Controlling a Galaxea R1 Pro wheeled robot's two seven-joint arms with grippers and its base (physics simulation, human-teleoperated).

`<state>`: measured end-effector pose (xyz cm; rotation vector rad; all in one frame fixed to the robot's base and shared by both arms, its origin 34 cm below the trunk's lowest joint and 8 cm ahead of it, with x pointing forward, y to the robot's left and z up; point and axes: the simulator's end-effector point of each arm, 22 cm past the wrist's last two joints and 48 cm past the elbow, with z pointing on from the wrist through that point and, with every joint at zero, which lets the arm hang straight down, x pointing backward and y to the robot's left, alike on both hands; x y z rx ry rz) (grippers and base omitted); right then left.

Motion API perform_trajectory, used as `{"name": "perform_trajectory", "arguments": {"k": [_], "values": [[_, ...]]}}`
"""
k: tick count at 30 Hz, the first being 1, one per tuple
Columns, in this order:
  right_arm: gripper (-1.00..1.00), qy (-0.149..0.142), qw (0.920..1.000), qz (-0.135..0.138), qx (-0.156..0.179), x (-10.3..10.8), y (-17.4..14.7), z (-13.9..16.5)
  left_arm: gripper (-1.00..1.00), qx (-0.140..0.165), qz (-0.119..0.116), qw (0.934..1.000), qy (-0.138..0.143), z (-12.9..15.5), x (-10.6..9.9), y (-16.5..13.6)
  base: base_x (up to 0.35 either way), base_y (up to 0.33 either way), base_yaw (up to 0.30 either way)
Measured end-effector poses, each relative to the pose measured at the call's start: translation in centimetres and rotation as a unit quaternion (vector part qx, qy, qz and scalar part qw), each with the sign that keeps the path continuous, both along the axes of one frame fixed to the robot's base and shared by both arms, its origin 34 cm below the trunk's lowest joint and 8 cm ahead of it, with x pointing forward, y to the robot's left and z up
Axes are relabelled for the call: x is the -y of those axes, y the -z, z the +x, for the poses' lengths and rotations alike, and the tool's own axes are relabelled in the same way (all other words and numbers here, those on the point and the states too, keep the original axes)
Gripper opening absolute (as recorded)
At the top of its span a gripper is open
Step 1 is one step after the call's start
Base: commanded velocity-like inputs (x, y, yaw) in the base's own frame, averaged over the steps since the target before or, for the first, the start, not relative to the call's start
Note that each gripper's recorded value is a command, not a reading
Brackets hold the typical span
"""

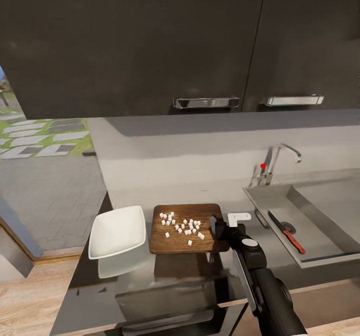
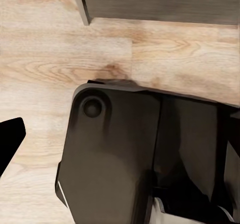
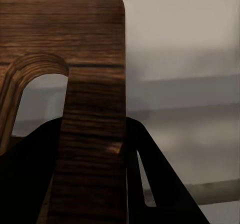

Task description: In the kitchen, take the Vidalia onion out of the sink, dice it on the chopping board with the paring knife, put the diced onion into the bowl on the countertop, then place both the paring knife and the chopping board into the sink.

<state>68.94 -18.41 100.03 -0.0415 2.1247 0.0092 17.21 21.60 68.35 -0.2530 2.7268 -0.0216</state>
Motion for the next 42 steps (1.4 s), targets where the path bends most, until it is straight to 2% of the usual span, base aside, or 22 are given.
{"name": "perform_trajectory", "arguments": {"k": [22, 34, 42], "values": [[-1.0, 0.0, 0.9998, 0.0, 0.018, 0.0, -2.1, 0.0, 1.0, 0.018, 0.0, 0.9998, 0.0, 1.1, 0.0, -0.2, 0.002, 0.174, 0.0], [-1.0, 0.0, 0.9996, 0.0, 0.028, 0.0, -3.2, -0.1, 1.0, 0.027, 0.0, 0.9996, 0.0, 1.7, 0.0, -0.4, 0.107, 0.216, 0.0], [-1.0, -0.001, 0.9995, 0.0, 0.031, -0.1, -3.8, -0.2, 1.0, 0.034, 0.0, 0.9994, 0.0, 2.1, 0.0, -0.5, 0.01, 0.017, 0.0]]}}
